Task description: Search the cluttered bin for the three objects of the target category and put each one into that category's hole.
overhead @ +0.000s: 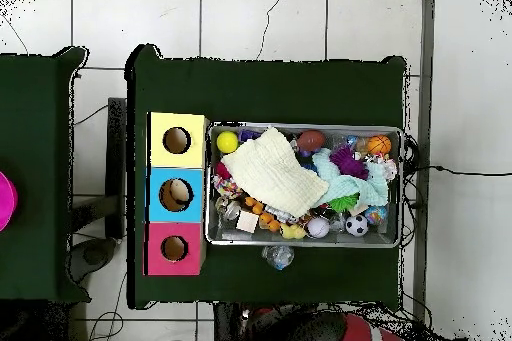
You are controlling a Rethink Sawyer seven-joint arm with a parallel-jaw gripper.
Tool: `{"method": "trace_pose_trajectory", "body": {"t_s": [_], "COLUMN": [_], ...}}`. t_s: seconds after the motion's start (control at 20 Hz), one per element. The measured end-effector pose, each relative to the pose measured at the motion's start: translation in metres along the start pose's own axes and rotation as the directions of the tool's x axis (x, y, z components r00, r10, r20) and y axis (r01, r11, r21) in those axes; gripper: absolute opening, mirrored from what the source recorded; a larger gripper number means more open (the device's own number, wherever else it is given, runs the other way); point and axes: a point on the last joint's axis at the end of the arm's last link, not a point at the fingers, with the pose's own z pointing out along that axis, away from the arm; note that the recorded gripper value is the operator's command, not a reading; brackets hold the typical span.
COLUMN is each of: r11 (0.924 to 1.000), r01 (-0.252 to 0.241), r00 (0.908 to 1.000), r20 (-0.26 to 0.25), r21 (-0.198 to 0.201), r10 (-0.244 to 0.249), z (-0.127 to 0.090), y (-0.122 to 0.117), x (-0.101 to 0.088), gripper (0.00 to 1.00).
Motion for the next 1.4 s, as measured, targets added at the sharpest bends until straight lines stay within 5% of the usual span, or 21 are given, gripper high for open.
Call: {"method": "trace_pose_trajectory", "body": {"t_s": [0.8, 1.4], "r11": [0.9978, 0.9977], "r01": [0.029, 0.047], "r00": [0.9947, 0.9954], "r20": [-0.097, -0.082], "r21": [-0.059, -0.050], "r10": [-0.034, -0.051], "z": [0.033, 0.054], "y": [0.014, 0.003], "x": [0.028, 0.014], "gripper": [1.00, 1.00]}}
